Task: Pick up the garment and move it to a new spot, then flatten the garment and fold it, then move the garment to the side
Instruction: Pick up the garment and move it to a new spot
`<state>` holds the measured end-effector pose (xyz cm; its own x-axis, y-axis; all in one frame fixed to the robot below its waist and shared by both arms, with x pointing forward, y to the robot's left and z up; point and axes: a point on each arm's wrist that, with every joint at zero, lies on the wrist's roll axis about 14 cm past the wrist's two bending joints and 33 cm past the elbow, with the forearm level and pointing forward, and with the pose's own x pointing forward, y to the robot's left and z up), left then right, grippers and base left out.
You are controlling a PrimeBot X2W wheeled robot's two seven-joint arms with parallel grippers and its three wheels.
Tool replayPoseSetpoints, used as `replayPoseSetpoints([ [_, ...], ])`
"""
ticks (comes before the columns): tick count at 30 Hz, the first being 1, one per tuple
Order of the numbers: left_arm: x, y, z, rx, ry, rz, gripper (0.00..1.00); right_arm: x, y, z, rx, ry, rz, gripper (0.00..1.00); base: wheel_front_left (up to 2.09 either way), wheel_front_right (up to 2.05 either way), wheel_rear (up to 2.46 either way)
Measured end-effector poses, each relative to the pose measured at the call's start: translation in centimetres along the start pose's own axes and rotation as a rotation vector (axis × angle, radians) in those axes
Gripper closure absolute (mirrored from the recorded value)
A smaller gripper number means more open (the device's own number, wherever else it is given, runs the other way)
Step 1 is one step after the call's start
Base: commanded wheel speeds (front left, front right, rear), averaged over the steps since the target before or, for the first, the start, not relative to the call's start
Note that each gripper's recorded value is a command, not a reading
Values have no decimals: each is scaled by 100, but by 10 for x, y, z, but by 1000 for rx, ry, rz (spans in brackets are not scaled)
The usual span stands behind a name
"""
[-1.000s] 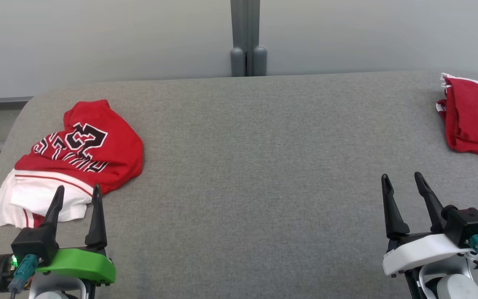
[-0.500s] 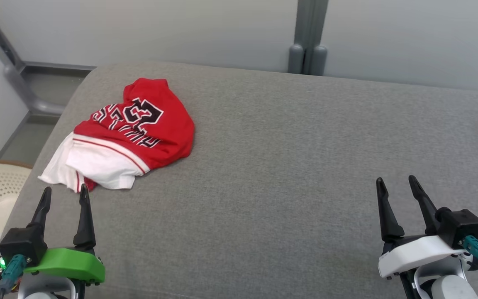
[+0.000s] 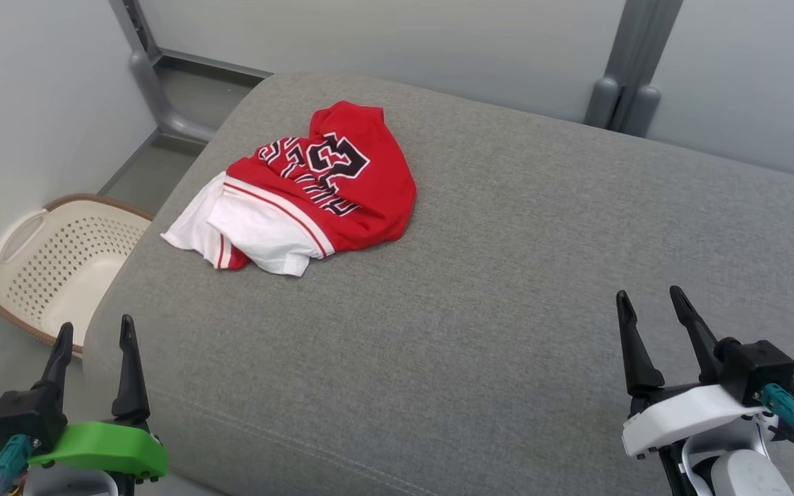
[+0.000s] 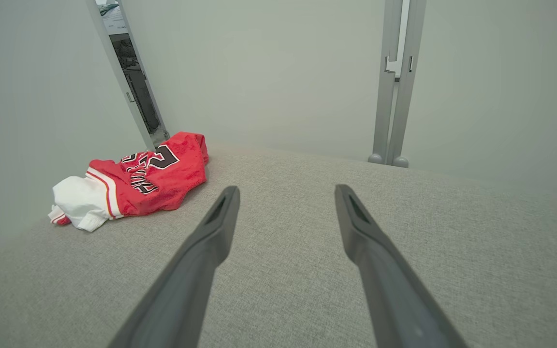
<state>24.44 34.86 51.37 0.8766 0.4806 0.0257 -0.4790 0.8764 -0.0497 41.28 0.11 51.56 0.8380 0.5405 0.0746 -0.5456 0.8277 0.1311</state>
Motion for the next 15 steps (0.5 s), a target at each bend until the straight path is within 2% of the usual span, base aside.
replayPoseSetpoints([
  [7, -8, 15, -3, 6, 7, 52, 0, 10, 11, -5, 2, 13, 45, 0, 0, 0, 0],
  [15, 2, 5, -4, 7, 10, 21, 0, 4, -6, -5, -9, 19, 2, 0, 0, 0, 0],
])
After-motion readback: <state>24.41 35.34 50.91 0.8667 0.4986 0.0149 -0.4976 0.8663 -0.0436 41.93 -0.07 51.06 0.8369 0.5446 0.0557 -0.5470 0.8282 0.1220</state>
